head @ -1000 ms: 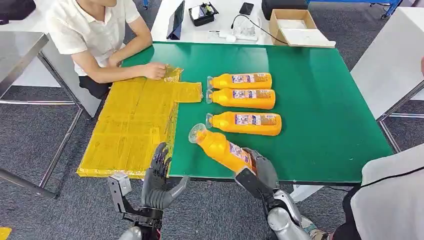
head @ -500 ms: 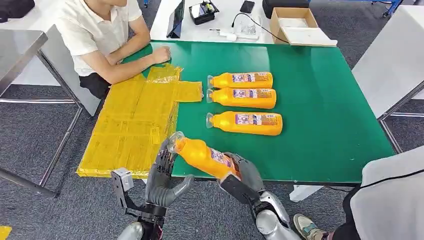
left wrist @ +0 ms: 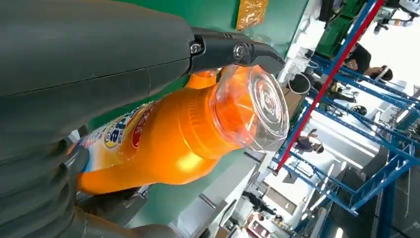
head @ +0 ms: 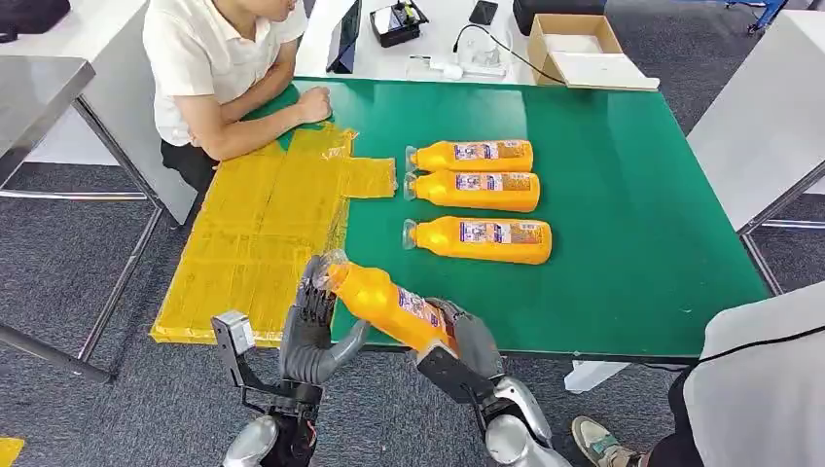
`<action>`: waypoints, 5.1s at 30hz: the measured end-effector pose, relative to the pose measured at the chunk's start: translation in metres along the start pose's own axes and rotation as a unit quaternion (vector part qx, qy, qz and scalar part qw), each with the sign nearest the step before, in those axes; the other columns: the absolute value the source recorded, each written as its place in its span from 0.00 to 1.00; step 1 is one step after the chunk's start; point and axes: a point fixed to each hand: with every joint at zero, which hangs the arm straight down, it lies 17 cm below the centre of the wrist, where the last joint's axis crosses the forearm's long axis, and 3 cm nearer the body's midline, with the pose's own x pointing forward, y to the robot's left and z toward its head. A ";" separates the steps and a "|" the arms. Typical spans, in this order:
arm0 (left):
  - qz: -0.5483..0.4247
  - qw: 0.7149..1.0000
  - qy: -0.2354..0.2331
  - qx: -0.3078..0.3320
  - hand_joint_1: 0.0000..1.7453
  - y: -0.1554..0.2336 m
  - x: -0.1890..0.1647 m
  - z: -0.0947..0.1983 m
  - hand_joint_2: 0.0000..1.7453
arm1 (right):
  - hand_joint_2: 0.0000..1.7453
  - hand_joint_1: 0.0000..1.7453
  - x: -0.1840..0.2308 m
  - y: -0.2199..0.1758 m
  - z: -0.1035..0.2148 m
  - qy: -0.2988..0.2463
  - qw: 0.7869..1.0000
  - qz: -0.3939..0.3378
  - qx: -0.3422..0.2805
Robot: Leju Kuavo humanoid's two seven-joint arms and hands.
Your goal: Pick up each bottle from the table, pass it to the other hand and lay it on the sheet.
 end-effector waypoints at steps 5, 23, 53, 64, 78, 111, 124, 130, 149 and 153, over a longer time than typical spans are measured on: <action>-0.001 1.000 0.001 0.002 0.00 0.002 -0.001 -0.001 1.00 | 1.00 0.98 0.001 0.002 0.000 -0.002 1.000 0.000 0.002; 0.080 0.994 0.076 0.001 0.00 -0.005 -0.040 0.009 1.00 | 1.00 0.93 0.057 0.012 -0.011 -0.089 0.996 0.007 0.009; 0.168 0.985 0.026 -0.022 1.00 -0.007 -0.012 0.011 1.00 | 1.00 0.00 0.070 0.047 -0.013 -0.097 0.991 -0.063 0.061; 0.049 0.996 -0.002 0.078 1.00 0.041 -0.005 -0.009 1.00 | 0.00 0.00 0.084 0.053 -0.007 -0.119 0.989 -0.081 0.044; 0.007 0.990 -0.023 0.140 1.00 0.083 0.002 -0.027 1.00 | 0.00 0.00 0.091 0.053 -0.005 -0.132 0.987 -0.089 0.030; -0.800 0.572 0.178 -0.034 1.00 0.174 -0.056 -0.114 1.00 | 1.00 0.00 0.104 0.080 -0.003 -0.129 0.967 -0.204 0.083; -0.745 0.612 0.244 -0.104 0.00 0.173 -0.080 -0.110 1.00 | 1.00 0.00 0.104 0.086 -0.006 -0.124 0.966 -0.208 0.091; -0.728 0.627 0.256 -0.105 0.00 0.171 -0.081 -0.110 1.00 | 0.00 0.00 0.103 0.087 -0.007 -0.126 0.966 -0.206 0.093; -0.159 0.985 0.057 -0.038 0.00 0.088 -0.030 -0.099 1.00 | 0.00 0.00 0.079 0.095 0.011 -0.097 0.973 -0.197 0.068; -0.120 0.992 -0.011 0.030 0.00 0.099 0.005 -0.081 1.00 | 1.00 0.00 0.071 0.099 0.023 -0.086 0.976 -0.189 0.063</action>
